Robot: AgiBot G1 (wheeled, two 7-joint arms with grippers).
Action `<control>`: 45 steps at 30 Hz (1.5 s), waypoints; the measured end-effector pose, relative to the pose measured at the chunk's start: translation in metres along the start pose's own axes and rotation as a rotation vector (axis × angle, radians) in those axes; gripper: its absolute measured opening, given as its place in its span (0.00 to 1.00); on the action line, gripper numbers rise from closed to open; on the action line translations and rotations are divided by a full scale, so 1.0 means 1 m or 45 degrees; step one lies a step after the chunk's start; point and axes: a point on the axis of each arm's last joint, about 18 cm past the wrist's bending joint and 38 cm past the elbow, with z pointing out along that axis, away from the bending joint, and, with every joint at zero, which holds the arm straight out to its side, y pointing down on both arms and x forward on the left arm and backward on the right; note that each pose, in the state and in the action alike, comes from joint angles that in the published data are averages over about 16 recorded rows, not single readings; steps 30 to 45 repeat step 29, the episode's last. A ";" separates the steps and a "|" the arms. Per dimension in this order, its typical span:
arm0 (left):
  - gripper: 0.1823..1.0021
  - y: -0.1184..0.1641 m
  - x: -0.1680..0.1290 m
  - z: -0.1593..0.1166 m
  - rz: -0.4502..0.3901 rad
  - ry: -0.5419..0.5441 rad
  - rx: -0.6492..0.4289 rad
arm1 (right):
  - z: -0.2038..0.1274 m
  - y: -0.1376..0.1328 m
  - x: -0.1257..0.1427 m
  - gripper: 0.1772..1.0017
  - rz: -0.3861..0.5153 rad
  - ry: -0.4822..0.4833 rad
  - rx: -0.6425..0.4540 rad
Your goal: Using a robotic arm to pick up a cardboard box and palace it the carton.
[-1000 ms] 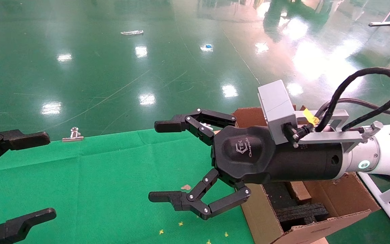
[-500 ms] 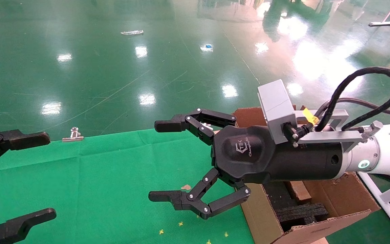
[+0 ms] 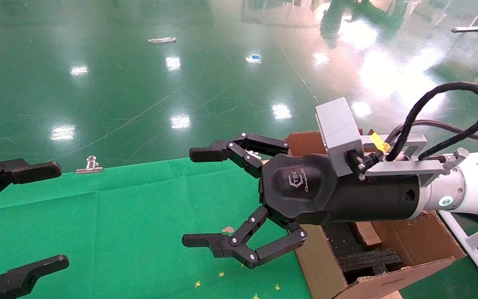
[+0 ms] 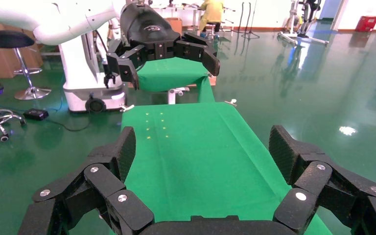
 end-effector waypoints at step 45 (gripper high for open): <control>1.00 0.000 0.000 0.000 0.000 0.000 0.000 | 0.000 0.000 0.000 1.00 0.000 0.000 0.000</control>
